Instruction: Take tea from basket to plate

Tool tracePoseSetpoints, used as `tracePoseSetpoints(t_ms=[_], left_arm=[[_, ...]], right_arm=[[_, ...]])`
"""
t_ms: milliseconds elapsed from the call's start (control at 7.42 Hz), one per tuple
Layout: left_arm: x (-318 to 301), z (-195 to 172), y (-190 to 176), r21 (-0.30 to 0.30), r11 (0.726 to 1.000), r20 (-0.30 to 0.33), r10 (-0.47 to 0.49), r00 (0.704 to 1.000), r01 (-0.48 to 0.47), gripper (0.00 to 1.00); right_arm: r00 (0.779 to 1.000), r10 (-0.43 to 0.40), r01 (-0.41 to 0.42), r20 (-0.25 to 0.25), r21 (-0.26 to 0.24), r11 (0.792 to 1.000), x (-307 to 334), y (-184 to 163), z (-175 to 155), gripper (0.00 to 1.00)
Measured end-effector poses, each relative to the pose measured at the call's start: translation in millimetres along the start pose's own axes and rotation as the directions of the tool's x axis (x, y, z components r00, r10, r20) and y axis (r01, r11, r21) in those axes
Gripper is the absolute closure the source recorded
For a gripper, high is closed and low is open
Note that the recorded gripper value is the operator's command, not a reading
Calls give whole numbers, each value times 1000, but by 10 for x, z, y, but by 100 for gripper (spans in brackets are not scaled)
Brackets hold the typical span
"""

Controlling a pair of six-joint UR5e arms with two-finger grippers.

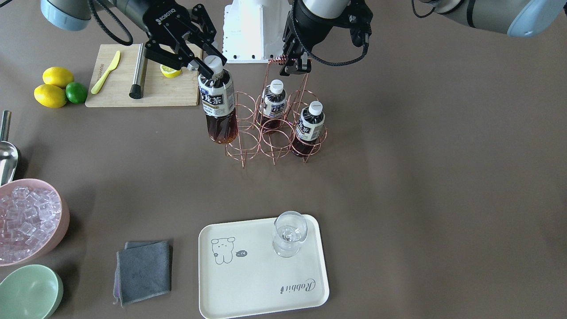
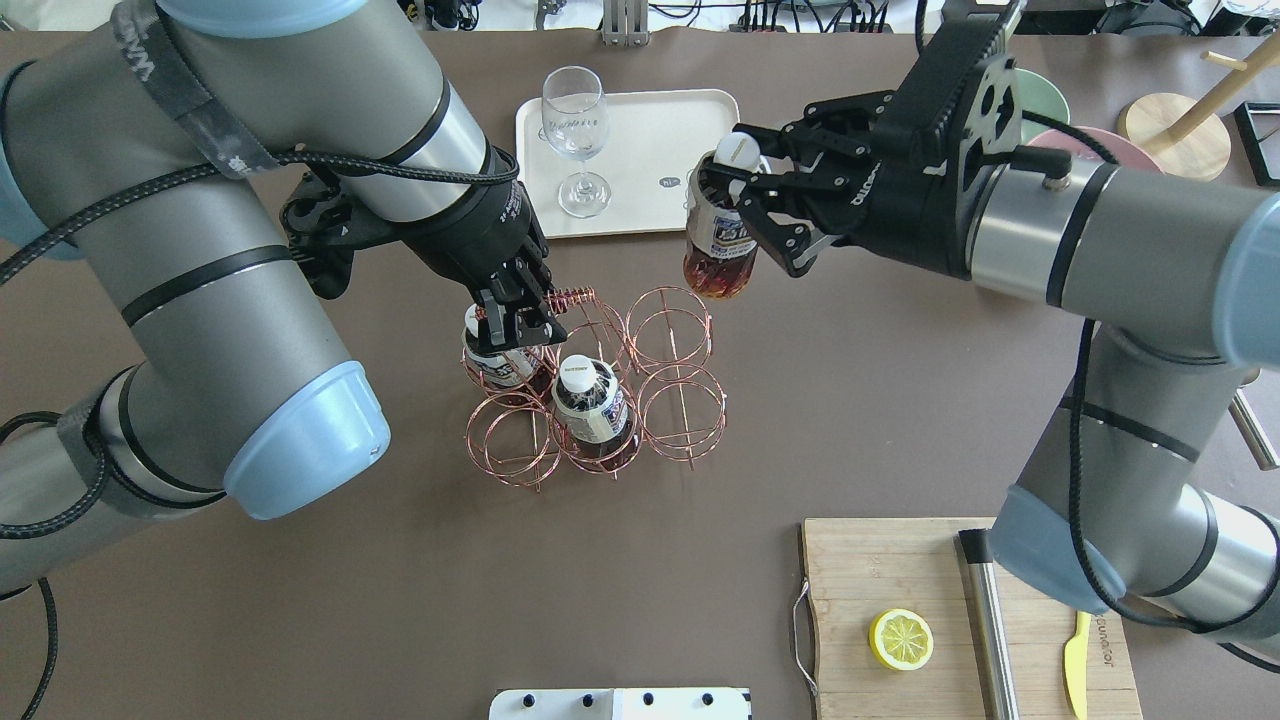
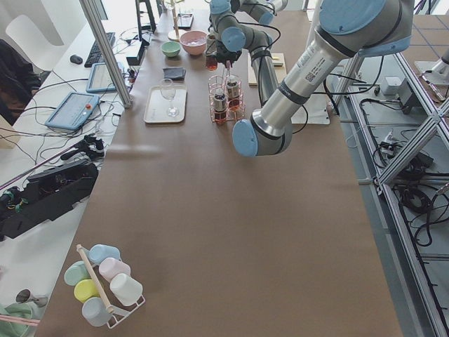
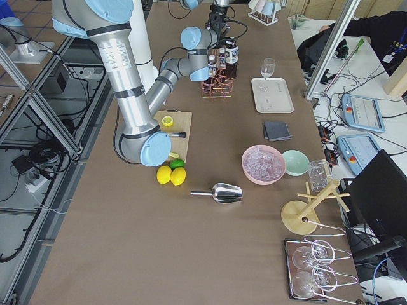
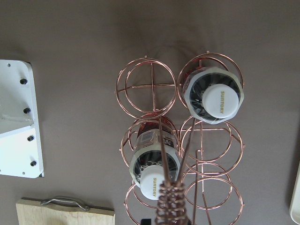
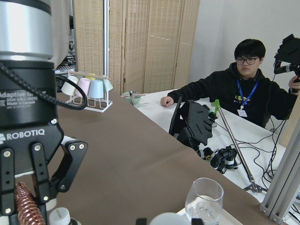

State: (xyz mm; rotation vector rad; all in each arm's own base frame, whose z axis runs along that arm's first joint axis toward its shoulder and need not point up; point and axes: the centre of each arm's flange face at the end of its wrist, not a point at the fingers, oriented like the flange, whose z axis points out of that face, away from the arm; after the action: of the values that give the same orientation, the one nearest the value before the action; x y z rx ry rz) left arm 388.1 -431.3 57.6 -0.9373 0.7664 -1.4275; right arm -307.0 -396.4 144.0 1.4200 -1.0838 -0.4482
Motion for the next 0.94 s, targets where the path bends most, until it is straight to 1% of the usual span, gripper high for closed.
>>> tracePoseSetpoints(t_ms=[135, 269, 404, 539, 674, 943], left_arm=[[1, 9, -21, 2, 1000, 1, -2, 1000, 2, 100], [9, 33, -94, 10, 1000, 1, -6, 1000, 6, 100], [-5, 8, -220, 12, 1000, -3, -6, 1000, 6, 100], [15, -126, -457, 12, 1000, -23, -18, 1000, 18, 100], [112, -425, -713, 1, 999, -56, -40, 998, 40, 100], [230, -1219, -1114, -37, 997, -93, -73, 993, 70, 100]], right_arm=[[1000, -3, 2, -10, -18, 1000, 237, -101, -93, 100], [1000, -14, 13, -17, -47, 999, 502, -112, -136, 100], [999, -30, 29, -17, -83, 996, 706, -38, -102, 100], [999, -36, 34, -20, -113, 993, 837, 57, -24, 100], [999, -36, 32, -28, -133, 991, 923, 126, 78, 100], [998, -28, 20, -56, -148, 989, 1035, 172, 273, 100]])
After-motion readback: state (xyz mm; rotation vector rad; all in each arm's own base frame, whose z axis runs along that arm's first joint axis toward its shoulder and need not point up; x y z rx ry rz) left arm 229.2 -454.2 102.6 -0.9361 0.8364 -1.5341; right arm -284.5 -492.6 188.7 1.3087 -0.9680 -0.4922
